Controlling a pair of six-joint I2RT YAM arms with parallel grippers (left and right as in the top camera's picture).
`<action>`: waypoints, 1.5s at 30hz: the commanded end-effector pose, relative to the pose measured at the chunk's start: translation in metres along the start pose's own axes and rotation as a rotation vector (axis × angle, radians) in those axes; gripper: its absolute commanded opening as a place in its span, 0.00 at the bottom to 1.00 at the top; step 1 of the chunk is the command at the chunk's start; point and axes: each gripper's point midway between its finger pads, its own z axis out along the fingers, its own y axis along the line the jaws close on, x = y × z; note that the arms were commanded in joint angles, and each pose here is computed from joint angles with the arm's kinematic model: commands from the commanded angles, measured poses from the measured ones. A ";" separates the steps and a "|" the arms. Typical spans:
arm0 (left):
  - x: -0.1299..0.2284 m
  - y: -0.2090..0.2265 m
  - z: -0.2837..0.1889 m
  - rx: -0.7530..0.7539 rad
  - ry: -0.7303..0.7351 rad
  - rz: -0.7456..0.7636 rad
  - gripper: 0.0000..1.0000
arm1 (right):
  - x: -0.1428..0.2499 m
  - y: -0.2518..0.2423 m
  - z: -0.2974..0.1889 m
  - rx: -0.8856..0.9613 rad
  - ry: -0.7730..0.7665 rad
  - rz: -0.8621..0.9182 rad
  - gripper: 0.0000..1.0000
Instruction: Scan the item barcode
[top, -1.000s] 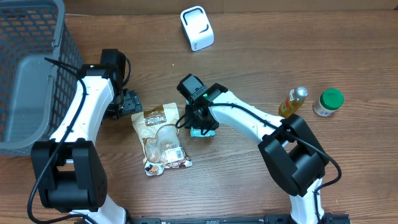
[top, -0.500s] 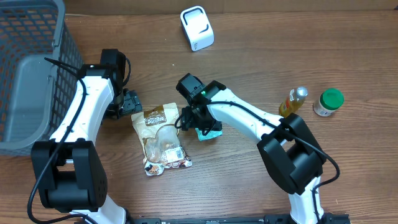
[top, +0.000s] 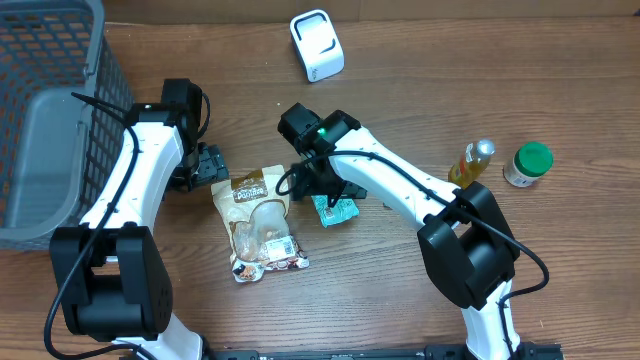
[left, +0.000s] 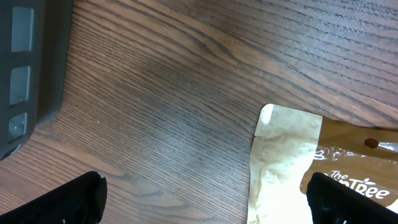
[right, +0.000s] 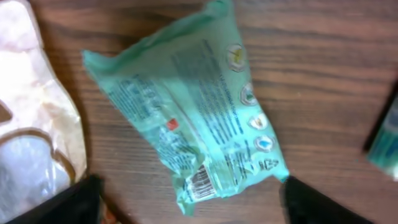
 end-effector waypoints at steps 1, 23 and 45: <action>-0.001 0.004 0.003 -0.022 0.000 -0.008 1.00 | -0.003 -0.002 -0.002 0.007 -0.010 0.015 0.71; -0.001 0.004 0.003 -0.022 0.000 -0.008 0.99 | 0.006 0.003 0.001 0.009 0.008 0.101 0.49; -0.001 0.004 0.003 -0.023 0.000 -0.008 0.99 | 0.022 -0.021 0.020 0.093 0.055 0.098 0.31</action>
